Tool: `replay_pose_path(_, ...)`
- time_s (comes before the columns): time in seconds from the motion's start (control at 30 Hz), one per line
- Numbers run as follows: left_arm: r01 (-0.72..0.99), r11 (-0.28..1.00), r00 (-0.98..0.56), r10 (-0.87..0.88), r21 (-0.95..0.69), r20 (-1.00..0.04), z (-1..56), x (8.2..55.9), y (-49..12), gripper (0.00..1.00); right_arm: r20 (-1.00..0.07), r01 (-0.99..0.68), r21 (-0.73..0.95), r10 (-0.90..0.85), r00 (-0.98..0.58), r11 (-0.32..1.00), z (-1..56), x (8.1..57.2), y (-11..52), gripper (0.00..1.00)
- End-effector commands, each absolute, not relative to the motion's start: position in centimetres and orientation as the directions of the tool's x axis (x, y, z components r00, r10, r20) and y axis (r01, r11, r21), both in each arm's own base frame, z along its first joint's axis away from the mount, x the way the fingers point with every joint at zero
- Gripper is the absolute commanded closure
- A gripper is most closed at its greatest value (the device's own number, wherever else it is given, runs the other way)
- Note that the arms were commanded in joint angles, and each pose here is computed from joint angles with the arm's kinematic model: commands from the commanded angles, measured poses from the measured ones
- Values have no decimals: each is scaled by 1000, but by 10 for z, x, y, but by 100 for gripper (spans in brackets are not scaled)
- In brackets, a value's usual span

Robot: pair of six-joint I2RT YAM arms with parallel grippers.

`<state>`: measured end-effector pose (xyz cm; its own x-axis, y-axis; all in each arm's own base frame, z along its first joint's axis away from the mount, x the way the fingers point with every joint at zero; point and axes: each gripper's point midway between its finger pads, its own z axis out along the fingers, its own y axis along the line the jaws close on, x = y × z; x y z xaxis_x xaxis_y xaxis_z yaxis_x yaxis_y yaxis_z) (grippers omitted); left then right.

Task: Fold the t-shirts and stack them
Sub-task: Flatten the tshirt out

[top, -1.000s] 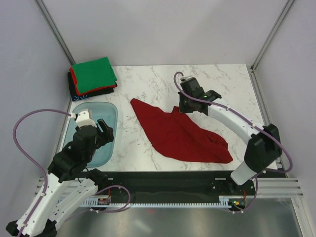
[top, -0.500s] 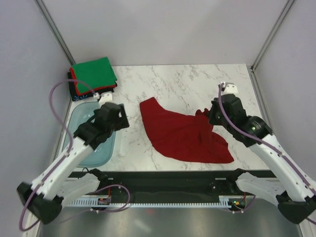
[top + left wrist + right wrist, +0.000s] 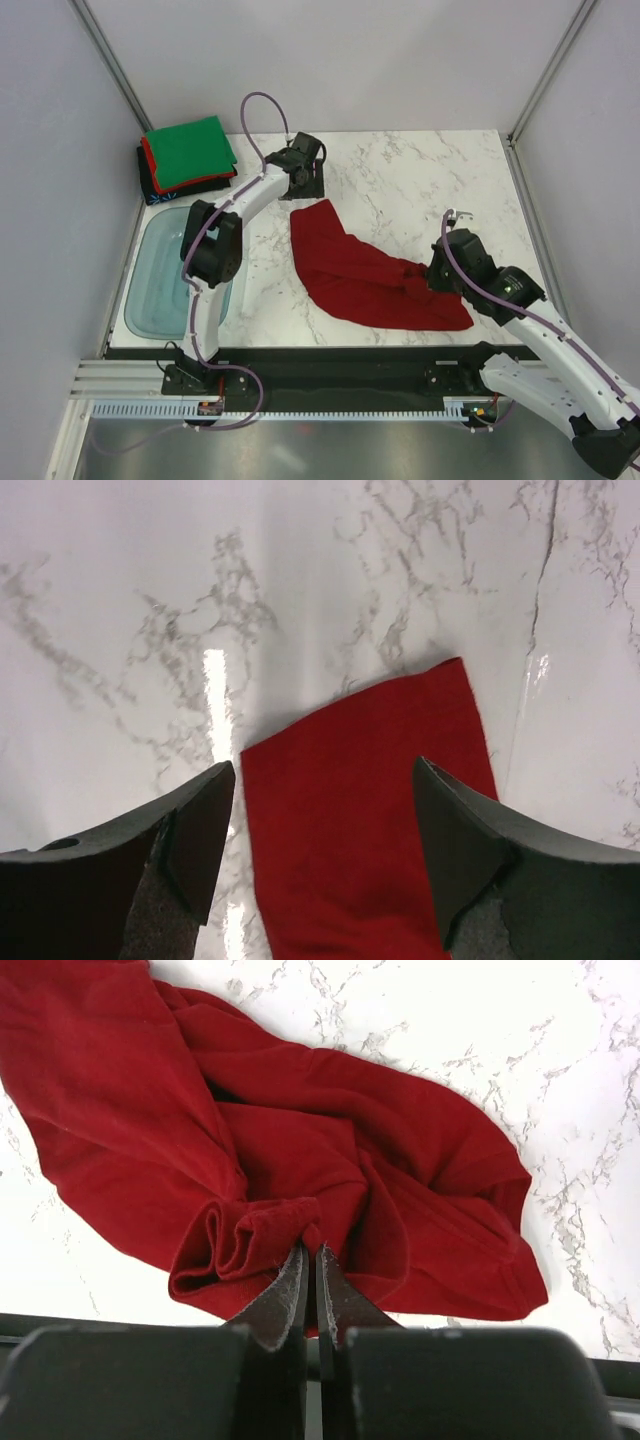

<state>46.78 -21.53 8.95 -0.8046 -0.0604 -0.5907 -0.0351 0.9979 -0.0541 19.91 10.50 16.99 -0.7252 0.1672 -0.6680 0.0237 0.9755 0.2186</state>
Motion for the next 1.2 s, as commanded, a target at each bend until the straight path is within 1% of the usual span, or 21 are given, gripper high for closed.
replay_pose_path(0.0,76,993,-774,4,-86,-634,109,496,-242,21,-673,19,259,195,-713,966,175,201,110,100)
replay_pose_path(0.03,89,992,-790,17,-87,-613,92,499,-248,21,-673,12,259,189,-715,966,174,202,112,100)
replay_pose_path(0.1,111,989,-783,26,-99,-622,91,507,-258,21,-664,13,247,179,-726,969,171,204,113,100)
replay_pose_path(0.13,115,989,-793,35,-93,-608,78,508,-261,21,-664,9,241,172,-728,971,170,205,114,100)
replay_pose_path(0.23,132,985,-800,41,-109,-599,69,508,-274,21,-666,4,226,157,-729,974,169,209,115,100)
replay_pose_path(0.37,151,985,-805,78,-77,-588,52,503,-287,21,-667,-4,214,143,-731,977,167,214,118,100)
replay_pose_path(0.57,169,985,-797,121,-27,-592,43,499,-296,22,-647,-13,214,131,-751,977,156,216,123,100)
replay_pose_path(0.67,164,986,-795,141,15,-590,36,497,-294,26,-647,-14,218,134,-751,976,156,216,124,100)
replay_pose_path(0.7,158,987,-801,145,28,-581,29,496,-292,31,-647,-12,218,135,-750,976,156,216,124,100)
replay_pose_path(0.77,151,988,-806,143,35,-574,24,496,-290,38,-645,-13,224,138,-751,975,156,215,125,100)
replay_pose_path(0.8,161,986,-808,152,34,-570,21,496,-291,58,-646,-13,227,141,-750,974,156,215,125,100)
replay_pose_path(0.87,172,984,-816,166,40,-553,12,495,-292,75,-642,-9,233,147,-753,972,156,214,125,100)
replay_pose_path(0.9,175,984,-814,168,41,-556,14,496,-293,92,-644,-12,234,146,-751,972,156,213,125,100)
replay_pose_path(0.93,175,984,-819,171,45,-547,13,495,-292,98,-643,-10,236,148,-751,972,156,213,125,100)
replay_pose_path(1.03,167,985,-815,164,45,-555,28,492,-288,98,-657,-8,230,149,-739,973,165,216,123,100)
replay_pose_path(1.07,161,986,-793,148,30,-592,58,493,-288,98,-666,-14,225,143,-732,974,171,217,123,100)
replay_pose_path(1.1,151,988,-788,145,40,-598,67,489,-282,98,-675,-13,220,143,-724,975,177,220,122,100)
replay_pose_path(1.13,146,989,-771,136,35,-622,87,488,-279,98,-702,-3,219,156,-694,976,195,225,120,100)
replay_pose_path(1.17,140,990,-740,117,18,-662,123,484,-275,98,-722,-5,212,153,-675,977,206,228,118,100)
